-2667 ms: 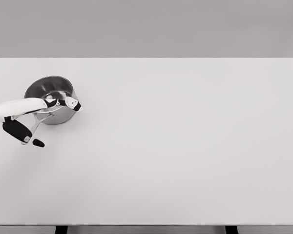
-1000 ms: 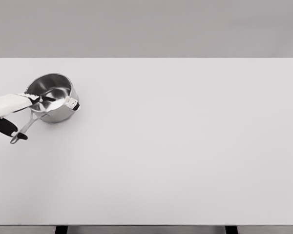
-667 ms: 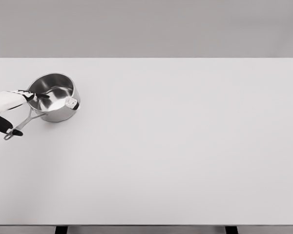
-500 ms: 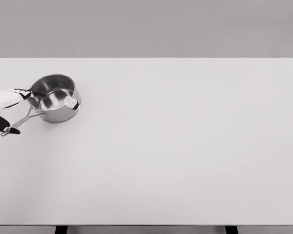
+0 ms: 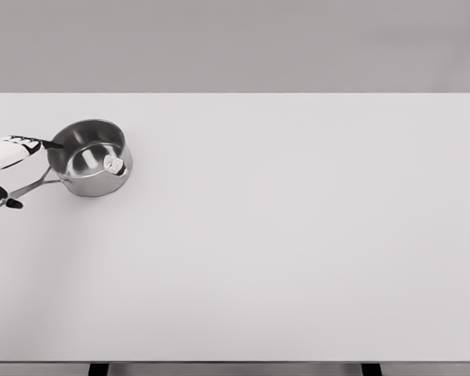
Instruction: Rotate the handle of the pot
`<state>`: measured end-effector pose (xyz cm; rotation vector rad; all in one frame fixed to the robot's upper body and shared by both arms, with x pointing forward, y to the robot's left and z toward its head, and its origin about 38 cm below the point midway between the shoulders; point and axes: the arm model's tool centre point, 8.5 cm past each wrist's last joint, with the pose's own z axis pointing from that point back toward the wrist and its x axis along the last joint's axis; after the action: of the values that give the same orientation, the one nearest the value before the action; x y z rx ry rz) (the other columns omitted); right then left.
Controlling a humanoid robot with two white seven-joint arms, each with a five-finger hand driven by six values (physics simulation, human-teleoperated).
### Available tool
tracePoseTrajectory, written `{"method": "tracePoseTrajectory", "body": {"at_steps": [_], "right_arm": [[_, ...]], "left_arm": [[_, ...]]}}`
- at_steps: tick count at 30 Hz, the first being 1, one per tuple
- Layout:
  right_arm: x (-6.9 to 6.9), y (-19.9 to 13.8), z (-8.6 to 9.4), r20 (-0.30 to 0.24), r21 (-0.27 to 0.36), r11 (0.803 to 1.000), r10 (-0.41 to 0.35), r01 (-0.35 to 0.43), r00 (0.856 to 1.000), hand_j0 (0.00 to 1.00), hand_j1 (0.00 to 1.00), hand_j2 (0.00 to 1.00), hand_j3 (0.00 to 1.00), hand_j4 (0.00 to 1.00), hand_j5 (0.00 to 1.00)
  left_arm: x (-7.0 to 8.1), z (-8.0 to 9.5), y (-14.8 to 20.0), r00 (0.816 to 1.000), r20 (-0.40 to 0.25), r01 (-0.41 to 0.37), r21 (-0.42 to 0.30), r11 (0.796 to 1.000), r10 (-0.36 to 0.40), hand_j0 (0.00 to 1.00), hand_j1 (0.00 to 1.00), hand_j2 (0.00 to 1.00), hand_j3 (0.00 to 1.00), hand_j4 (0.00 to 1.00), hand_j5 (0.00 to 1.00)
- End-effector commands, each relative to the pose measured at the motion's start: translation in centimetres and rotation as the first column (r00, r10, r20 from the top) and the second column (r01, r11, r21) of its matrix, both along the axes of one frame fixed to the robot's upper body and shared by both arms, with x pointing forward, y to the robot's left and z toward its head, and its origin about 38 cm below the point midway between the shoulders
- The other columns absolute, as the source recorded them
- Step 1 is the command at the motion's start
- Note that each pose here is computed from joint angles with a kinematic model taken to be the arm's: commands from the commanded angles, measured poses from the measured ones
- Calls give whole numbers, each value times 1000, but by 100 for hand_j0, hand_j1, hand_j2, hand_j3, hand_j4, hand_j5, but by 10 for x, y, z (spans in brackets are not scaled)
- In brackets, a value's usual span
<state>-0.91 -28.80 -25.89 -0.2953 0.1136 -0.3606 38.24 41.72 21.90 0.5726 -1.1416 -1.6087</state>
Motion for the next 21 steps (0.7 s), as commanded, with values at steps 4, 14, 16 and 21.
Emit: {"method": "tracePoseTrajectory", "body": {"at_steps": [4,14,16,21], "right_arm": [[0,0,0,-1,0,1000,1,-1,1000,100,100,100,100,100,100],[0,0,0,-1,0,1000,1,-1,1000,100,100,100,100,100,100],[0,0,0,-1,0,1000,-1,1,1000,100,100,100,100,100,100],[0,0,0,1,0,1000,-1,1,1000,100,100,100,100,100,100]], "left_arm": [[1,0,4,1000,7,-27,21,999,27,100,100,100,100,100,100],[5,-1,16,996,37,-88,79,993,86,100,100,100,100,100,100],[6,-1,17,995,39,-93,80,992,90,100,100,100,100,100,100],[9,1,22,990,49,-135,86,987,131,100,100,100,100,100,100]]}}
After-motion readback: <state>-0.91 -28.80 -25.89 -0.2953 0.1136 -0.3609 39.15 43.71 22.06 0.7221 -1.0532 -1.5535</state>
